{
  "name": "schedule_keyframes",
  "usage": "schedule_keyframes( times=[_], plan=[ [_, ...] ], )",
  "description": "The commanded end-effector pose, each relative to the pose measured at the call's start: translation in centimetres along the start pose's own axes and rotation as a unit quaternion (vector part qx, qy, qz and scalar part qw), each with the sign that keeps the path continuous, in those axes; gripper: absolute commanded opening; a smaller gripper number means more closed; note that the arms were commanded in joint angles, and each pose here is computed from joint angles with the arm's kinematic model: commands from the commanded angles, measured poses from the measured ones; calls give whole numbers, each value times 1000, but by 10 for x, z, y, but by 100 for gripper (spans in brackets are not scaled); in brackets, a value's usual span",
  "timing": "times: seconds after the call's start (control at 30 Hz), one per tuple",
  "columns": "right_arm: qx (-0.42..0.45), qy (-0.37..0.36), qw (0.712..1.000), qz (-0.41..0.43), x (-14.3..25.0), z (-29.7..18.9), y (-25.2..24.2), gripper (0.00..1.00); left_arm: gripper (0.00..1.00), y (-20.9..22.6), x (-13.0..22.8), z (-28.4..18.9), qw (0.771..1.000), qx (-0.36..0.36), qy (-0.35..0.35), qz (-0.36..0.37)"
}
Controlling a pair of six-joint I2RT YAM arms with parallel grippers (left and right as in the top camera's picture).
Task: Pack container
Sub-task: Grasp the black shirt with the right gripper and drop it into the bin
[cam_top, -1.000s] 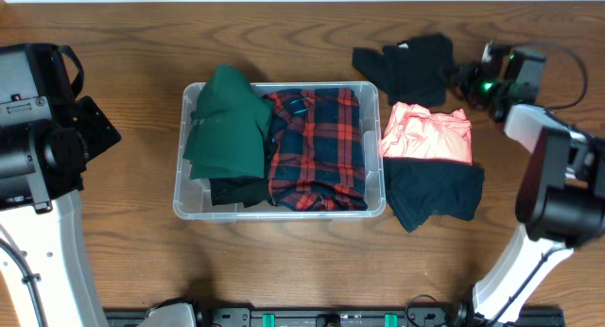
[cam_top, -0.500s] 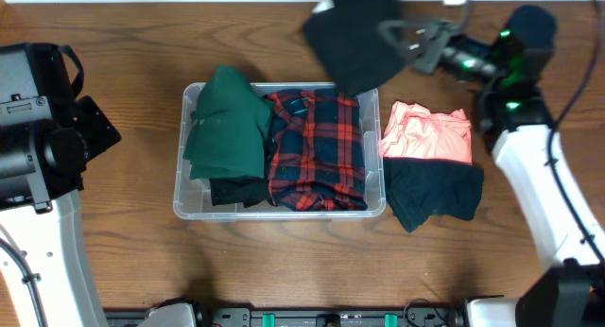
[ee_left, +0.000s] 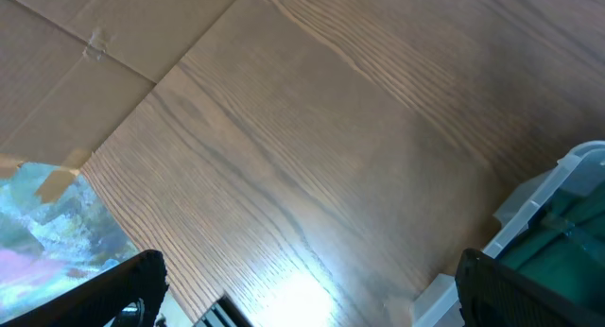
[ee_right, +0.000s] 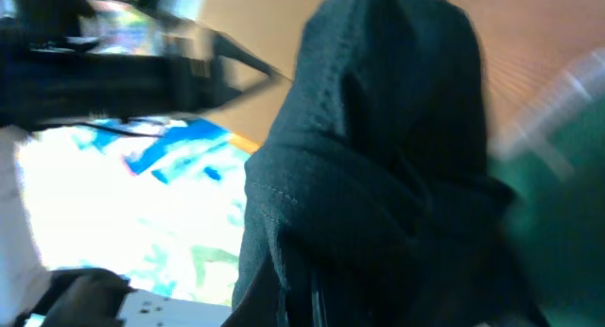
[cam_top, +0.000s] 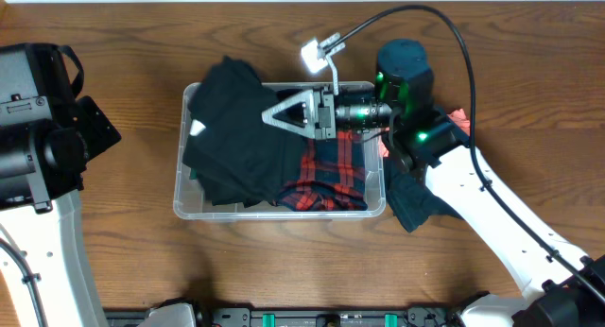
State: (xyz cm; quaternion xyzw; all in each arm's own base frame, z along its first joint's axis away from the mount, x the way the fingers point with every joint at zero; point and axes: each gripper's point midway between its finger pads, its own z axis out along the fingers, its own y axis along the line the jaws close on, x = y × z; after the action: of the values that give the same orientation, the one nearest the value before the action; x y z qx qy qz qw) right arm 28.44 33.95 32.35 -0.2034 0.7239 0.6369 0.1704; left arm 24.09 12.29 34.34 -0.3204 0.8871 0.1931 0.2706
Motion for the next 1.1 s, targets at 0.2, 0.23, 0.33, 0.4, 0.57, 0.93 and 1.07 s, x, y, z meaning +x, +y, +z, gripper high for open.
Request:
schedule_keyframes(
  times=[0.2,0.23,0.33,0.4,0.57,0.93,1.07],
  plan=[
    [239,34,968,-68,29,-19,-116,1,98,6,0,-2,1000,-10,-4,-5],
    [255,40,963,-71,31,-20,-126,1,98,5,0,-2,1000,-9,-4,-5],
    [302,60,949,-72,40,-24,-157,1,98,6,0,-2,1000,-10,-4,-5],
    [323,69,941,-71,44,-27,-171,3,98,5,0,-2,1000,-9,-4,-5],
    [371,75,923,-70,47,-37,-191,7,98,5,0,-2,1000,-9,-4,-5],
    [459,74,882,-78,43,-69,-207,46,98,5,0,-2,1000,-9,-4,-5],
    [426,13,898,-107,8,-85,-158,65,98,5,0,-2,1000,-9,-4,-5]
  ],
)
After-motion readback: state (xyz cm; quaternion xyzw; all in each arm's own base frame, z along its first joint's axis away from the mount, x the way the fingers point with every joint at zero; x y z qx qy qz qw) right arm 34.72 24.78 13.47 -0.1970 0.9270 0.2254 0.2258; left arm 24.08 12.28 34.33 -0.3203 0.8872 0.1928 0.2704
